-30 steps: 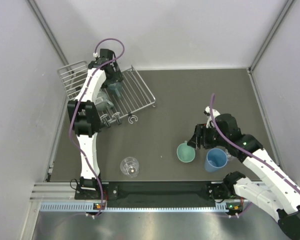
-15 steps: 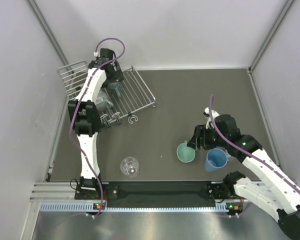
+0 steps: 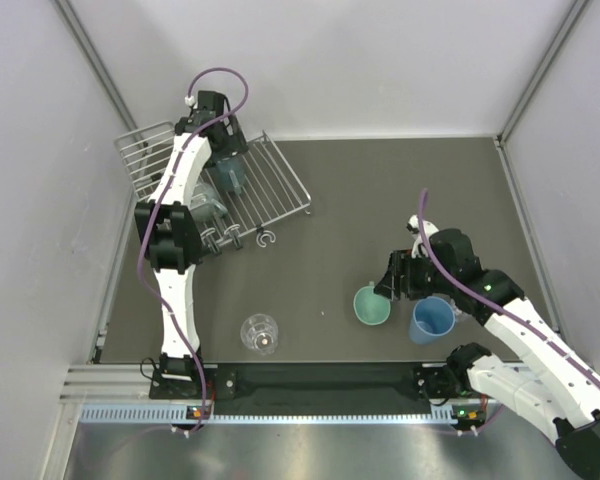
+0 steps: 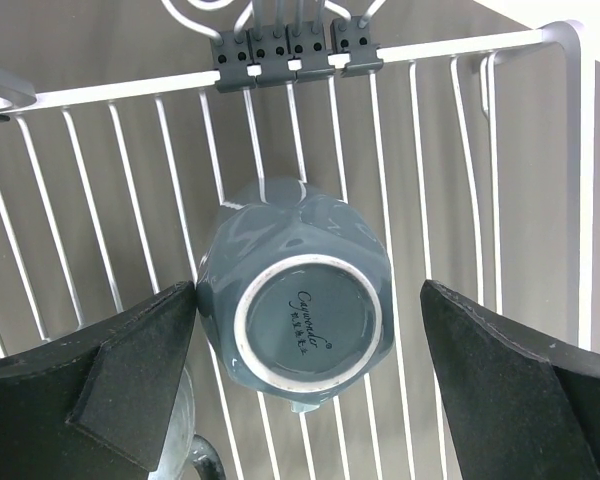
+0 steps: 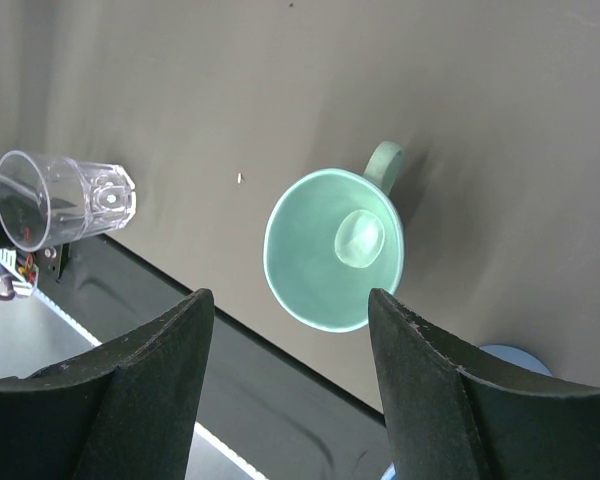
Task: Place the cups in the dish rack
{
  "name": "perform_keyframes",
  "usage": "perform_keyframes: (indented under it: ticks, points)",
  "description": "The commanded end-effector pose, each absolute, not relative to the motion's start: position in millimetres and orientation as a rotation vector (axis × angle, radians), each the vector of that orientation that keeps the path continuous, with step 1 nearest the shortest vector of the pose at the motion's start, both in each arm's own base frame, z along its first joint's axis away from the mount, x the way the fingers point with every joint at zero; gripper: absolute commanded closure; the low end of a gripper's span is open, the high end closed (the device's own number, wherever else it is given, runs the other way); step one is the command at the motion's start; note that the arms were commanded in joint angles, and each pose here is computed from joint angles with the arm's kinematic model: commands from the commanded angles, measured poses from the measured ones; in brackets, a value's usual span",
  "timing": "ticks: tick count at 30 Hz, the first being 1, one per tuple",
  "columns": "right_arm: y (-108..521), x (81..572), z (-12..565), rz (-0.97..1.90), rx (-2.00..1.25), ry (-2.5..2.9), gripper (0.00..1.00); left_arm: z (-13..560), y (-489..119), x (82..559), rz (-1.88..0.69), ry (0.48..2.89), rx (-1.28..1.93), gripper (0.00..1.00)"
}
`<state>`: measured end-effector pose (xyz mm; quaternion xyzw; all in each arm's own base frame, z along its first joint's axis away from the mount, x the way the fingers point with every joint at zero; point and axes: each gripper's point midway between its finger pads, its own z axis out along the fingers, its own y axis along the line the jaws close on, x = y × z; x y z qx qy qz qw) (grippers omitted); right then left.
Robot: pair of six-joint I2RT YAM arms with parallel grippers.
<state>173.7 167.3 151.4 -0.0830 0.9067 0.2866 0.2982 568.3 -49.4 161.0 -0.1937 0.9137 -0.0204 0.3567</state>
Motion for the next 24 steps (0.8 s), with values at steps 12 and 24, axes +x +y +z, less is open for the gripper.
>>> perform_keyframes:
  ticks: [12,24]
  points:
    - [169.7,183.0,169.2,0.766,-0.217,2.373,0.36,296.1,-87.3,524.9,-0.261,2.14,-0.441,0.02]
    - [168.1,187.2,162.2,0.71,-0.136,2.45,0.36,394.3,-163.0,422.1,-0.565,1.977,-0.229,0.02]
